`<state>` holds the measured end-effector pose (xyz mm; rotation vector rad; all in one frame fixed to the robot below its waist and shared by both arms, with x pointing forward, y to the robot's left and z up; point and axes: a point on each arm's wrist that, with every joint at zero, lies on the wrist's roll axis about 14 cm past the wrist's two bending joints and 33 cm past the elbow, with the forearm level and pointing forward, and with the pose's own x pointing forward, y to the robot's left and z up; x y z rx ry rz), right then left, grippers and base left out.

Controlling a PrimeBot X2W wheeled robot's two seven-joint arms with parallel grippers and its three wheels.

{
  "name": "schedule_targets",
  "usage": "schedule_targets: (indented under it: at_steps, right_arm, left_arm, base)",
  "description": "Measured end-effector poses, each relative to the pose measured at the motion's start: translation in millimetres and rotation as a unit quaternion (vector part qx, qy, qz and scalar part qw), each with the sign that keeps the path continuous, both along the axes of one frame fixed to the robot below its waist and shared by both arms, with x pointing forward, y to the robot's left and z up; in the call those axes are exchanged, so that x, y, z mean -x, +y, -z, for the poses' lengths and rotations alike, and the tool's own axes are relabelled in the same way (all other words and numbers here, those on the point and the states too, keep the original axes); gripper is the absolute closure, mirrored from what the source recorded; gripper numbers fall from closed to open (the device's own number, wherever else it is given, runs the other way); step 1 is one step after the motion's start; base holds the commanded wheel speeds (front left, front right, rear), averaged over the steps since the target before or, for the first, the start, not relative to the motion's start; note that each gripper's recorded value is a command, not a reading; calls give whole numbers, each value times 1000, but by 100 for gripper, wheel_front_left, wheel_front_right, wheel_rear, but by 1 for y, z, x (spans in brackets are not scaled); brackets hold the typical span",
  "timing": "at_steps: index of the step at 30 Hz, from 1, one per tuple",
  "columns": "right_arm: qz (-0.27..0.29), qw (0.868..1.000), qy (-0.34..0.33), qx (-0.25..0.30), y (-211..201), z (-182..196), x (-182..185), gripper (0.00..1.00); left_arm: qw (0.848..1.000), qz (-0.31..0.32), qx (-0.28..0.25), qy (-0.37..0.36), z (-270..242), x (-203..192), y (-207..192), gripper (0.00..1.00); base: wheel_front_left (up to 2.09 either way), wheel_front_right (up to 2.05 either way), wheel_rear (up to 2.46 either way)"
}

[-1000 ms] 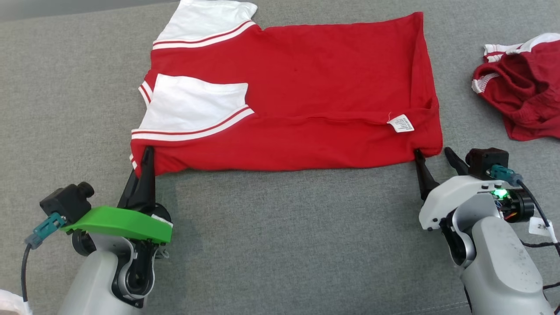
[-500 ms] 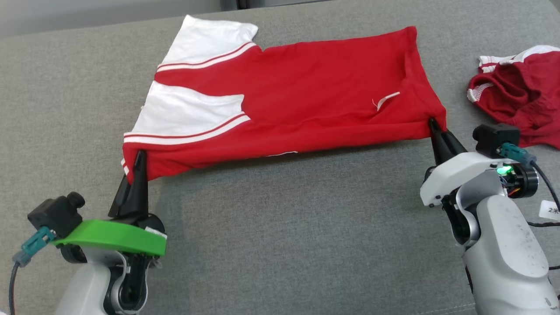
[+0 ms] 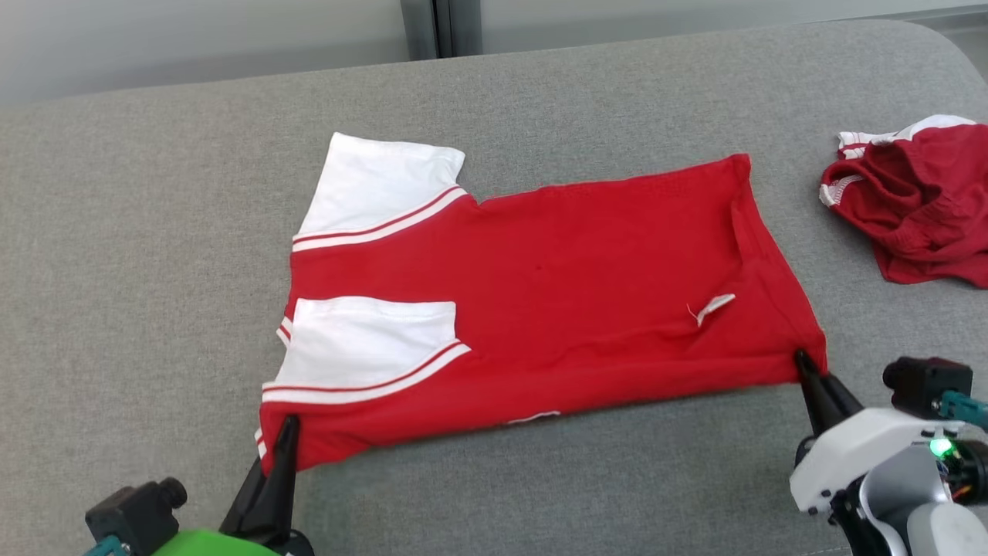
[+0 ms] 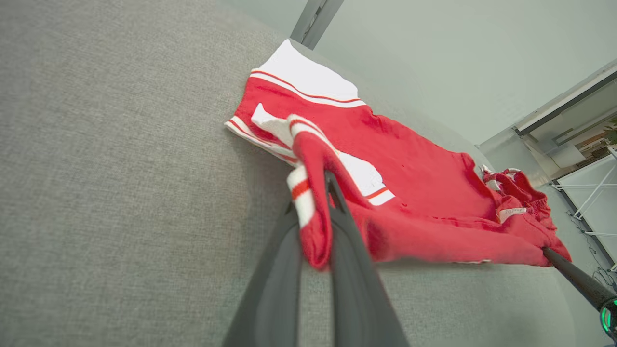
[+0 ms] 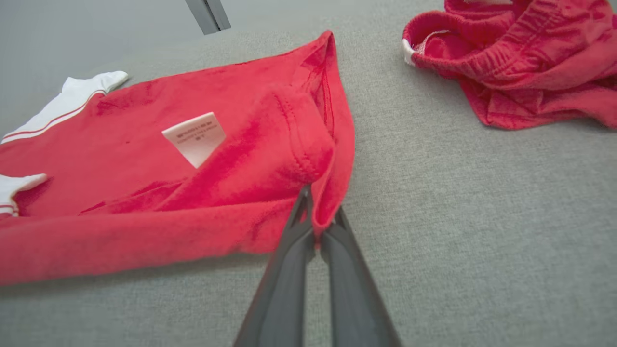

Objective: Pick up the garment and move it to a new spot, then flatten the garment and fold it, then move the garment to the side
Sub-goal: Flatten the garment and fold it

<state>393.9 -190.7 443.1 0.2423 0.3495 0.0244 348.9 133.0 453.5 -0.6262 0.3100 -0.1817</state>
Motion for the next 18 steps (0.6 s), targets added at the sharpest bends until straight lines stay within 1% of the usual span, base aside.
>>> schedule_targets:
  at_steps: [2,5,6,7,8,9,10,14,18]
  right_arm:
    - [3,1000,19,-4,-2,10,12,100]
    - [5,999,35,12,-6,18,22,100]
    - [6,999,36,12,-6,19,23,100]
    - [8,999,39,11,-7,21,25,82]
    - [10,999,41,11,-8,22,27,71]
    - [12,999,42,10,-9,23,28,30]
    - [15,999,42,10,-11,24,29,0]
    - [30,999,37,11,-20,24,33,0]
    - [43,999,17,19,-28,15,32,0]
  left_arm:
    - [1000,0,-4,23,10,8,2,100]
    - [999,-3,0,50,23,14,3,100]
    - [998,-2,-2,55,26,15,3,92]
    - [998,-2,-4,64,31,17,3,51]
    - [997,0,-6,72,36,19,3,15]
    - [997,1,-8,78,40,20,2,0]
    - [996,3,-13,84,44,22,3,0]
    - [996,5,-35,85,48,21,9,0]
    - [996,10,-68,57,38,11,19,0]
  base:
    - [0,0,0]
    - [0,0,0]
    - [0,0,0]
    - [0,0,0]
    - [0,0,0]
    - [0,0,0]
    - [0,0,0]
    - [0,0,0]
    - [0,0,0]
